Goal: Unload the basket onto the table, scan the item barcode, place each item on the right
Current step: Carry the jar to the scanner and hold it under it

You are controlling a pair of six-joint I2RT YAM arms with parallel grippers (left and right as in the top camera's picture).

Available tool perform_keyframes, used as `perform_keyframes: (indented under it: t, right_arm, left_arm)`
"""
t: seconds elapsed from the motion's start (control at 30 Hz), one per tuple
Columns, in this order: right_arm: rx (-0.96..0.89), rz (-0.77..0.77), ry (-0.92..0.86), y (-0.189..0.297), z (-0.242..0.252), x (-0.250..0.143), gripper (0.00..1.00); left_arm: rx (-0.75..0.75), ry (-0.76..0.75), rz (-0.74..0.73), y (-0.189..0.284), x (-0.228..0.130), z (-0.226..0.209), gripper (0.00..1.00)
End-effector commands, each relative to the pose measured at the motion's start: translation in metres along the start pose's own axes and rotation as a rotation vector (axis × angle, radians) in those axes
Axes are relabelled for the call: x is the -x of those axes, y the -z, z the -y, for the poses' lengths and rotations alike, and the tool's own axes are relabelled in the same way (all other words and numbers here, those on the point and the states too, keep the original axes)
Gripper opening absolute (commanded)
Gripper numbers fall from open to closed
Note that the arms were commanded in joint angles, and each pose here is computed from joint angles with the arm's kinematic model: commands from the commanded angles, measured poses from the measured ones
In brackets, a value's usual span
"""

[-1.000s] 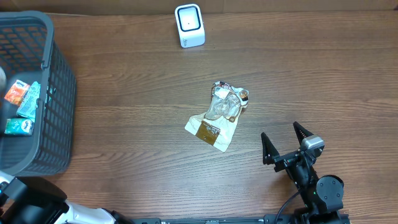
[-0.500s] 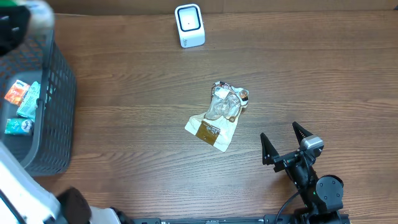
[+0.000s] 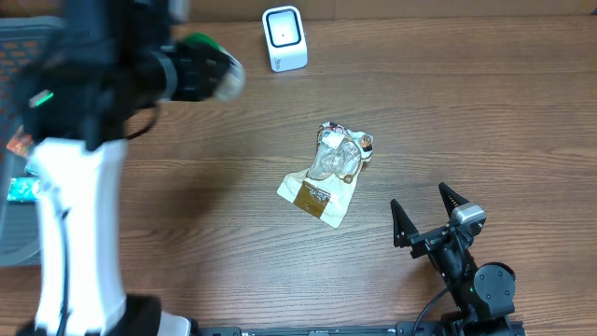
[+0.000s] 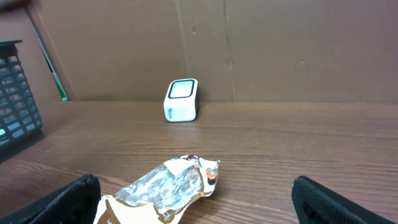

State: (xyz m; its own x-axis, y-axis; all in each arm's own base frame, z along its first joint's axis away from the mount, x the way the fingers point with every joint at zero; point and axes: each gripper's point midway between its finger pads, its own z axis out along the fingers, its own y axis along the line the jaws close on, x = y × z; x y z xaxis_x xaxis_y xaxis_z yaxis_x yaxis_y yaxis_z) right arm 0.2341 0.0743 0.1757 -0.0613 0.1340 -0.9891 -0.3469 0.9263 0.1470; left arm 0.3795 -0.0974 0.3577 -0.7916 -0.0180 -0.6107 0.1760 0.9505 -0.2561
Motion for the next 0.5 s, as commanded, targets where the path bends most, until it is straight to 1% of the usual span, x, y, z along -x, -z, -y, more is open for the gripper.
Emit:
perform_keyframes:
  t: [0.0,0.1,0.2,0.4,0.47]
  right_arm:
    - [0.012,0.0,-0.005,0.0,-0.002,-0.002,1.0]
    - [0.012,0.0,-0.005,0.0,-0.002,-0.002,1.0]
    - [0.012,0.0,-0.005,0.0,-0.002,-0.002,1.0]
    - [0.012,0.0,-0.005,0.0,-0.002,-0.002,1.0]
    - [0.012,0.0,-0.005,0.0,-0.002,-0.002,1.0]
  left_arm:
    - [0.058,-0.045,-0.172,-0.066,-0.027,-0.004,0.34]
    - [0.074,-0.042,-0.287,-0.112,-0.05,-0.005,0.34]
    - [0.09,-0.04,-0.368,-0.149,-0.068,-0.005,0.34]
    - [0.094,-0.058,-0.484,-0.205,-0.098,0.003,0.34]
    - [0.097,-0.063,-0.524,-0.216,-0.109,0.005,0.34]
